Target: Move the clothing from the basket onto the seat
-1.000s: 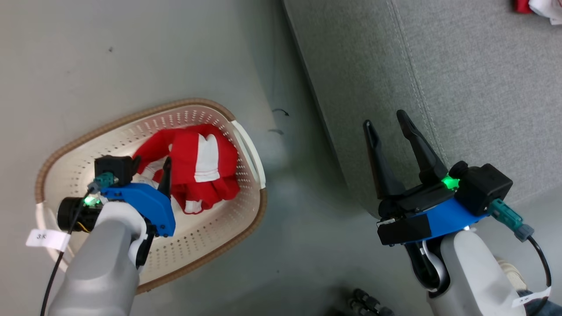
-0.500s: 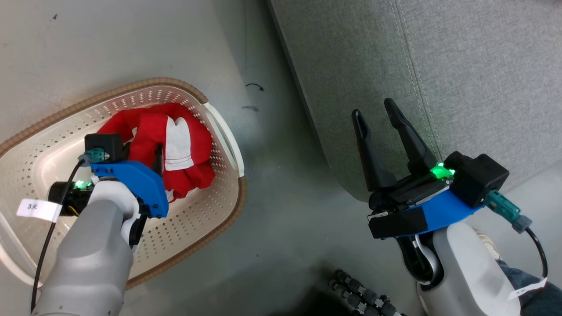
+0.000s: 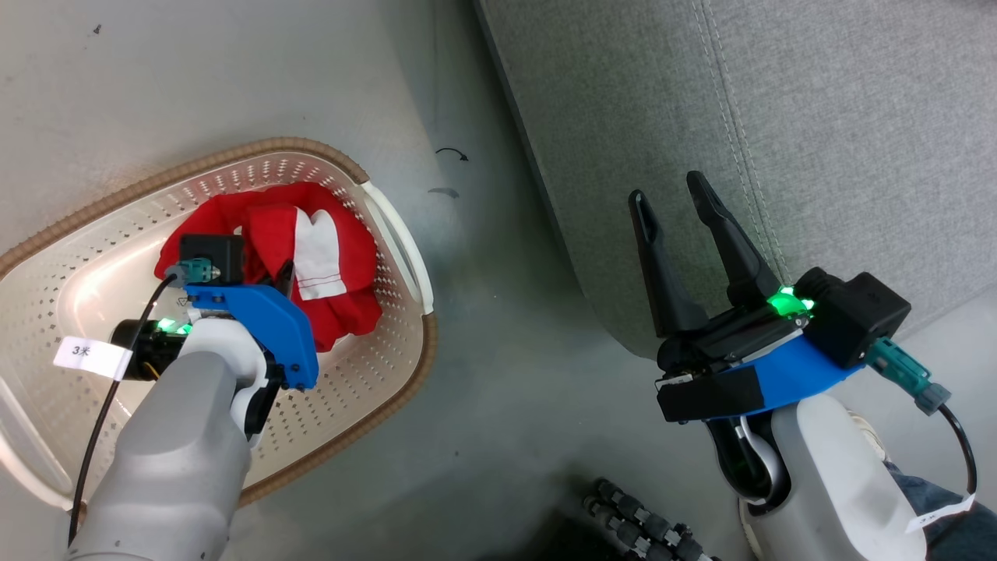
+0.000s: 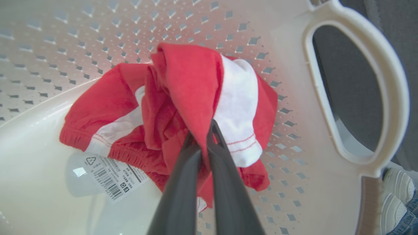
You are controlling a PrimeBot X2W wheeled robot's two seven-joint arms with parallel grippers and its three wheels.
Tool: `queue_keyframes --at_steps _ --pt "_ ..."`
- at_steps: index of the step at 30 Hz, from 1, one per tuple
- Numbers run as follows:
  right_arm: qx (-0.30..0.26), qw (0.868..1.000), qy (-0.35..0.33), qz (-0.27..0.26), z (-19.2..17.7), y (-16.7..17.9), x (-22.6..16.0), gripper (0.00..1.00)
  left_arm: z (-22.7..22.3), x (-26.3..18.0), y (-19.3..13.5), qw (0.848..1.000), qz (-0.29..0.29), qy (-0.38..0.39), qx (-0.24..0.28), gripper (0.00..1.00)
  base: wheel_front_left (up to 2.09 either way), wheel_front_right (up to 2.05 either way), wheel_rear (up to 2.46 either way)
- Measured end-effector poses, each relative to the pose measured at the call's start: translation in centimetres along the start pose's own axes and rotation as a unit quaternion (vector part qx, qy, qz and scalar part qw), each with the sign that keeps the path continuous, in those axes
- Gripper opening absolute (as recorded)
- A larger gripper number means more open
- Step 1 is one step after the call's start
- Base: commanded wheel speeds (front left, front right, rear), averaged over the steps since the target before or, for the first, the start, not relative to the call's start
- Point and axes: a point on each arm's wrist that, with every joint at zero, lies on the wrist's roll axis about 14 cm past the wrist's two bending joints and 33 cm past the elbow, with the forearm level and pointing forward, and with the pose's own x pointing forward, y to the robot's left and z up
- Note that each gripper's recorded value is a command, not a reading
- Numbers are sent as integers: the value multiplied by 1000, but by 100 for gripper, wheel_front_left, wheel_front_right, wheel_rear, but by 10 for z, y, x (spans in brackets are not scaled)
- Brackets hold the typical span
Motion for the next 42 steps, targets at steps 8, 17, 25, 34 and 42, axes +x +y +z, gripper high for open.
queue_keyframes --at_steps 8,17,25,34,42 --pt "2 1000 -1 7 1 4 1 100 5 -2 2 1000 -2 -9 1 0 0 0 0" --pt "-7 999 -25 26 19 16 3 100 19 -26 -16 999 -11 -36 26 0 0 0 0" --pt "-19 997 -58 47 44 31 -2 100 36 -70 -45 995 -14 -89 40 0 0 0 0" --pt "-19 995 -74 64 64 48 -32 100 70 -137 -78 980 -12 -182 77 0 0 0 0" --pt "-17 991 -95 90 85 68 -64 100 100 -200 -112 956 -14 -270 117 0 0 0 0"
